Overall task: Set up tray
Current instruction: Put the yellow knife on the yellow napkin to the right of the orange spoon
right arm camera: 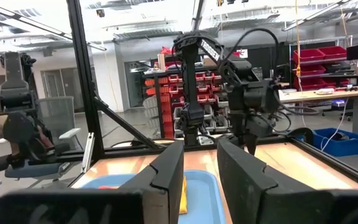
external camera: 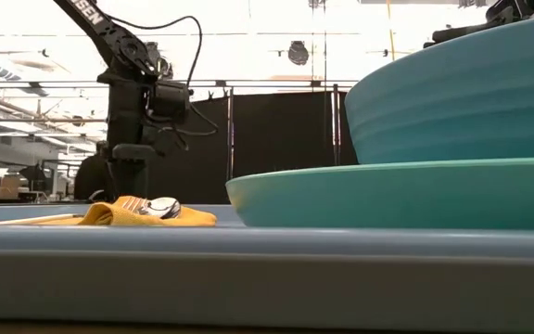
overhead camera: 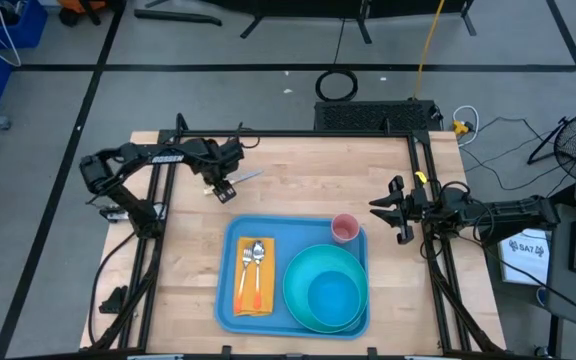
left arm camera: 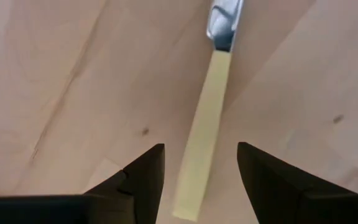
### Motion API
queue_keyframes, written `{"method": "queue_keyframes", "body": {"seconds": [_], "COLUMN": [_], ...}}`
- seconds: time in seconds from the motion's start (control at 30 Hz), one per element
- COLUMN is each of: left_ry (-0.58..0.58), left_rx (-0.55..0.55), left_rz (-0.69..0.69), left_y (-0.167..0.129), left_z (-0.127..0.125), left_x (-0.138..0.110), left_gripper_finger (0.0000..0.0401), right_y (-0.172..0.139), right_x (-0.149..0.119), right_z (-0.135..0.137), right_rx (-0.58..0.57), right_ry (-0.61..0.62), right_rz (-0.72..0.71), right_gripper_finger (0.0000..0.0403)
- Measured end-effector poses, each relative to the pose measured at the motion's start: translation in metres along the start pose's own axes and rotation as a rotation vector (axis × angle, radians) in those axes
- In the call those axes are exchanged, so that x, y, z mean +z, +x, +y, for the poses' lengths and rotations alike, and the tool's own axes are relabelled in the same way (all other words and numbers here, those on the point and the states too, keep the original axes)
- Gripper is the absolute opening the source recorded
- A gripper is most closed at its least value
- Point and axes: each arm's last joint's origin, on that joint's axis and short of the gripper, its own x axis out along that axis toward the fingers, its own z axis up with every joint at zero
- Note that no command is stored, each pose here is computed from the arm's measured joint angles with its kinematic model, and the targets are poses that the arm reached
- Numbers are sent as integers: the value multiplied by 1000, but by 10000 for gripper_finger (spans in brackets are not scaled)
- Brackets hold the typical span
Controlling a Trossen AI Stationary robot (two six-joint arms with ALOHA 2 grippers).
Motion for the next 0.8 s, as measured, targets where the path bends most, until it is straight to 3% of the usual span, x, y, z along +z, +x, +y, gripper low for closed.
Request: {"method": "queue_keyframes", "body": {"seconds": [0.37,0.5,0.67,0.8], "left_ry": [30,27,19,-5], "left_rx": [-106,-105,-121,-120], "left_rz": [149,160,131,102], "left_y": [37,40,34,28], "left_z": [-4,-6,-5,-4], "left_x": [8,8,6,6], "left_gripper_finger": [201,161,68,66], "right_y": [0,0,0,0], "right_x": [0,0,0,0], "right_z": [0,0,0,0], "right_rx": [0,0,0,0], "right_ry": [0,0,0,0], "right_rz": [0,1,1,1], "right_gripper_finger": [89,89,89,89]}}
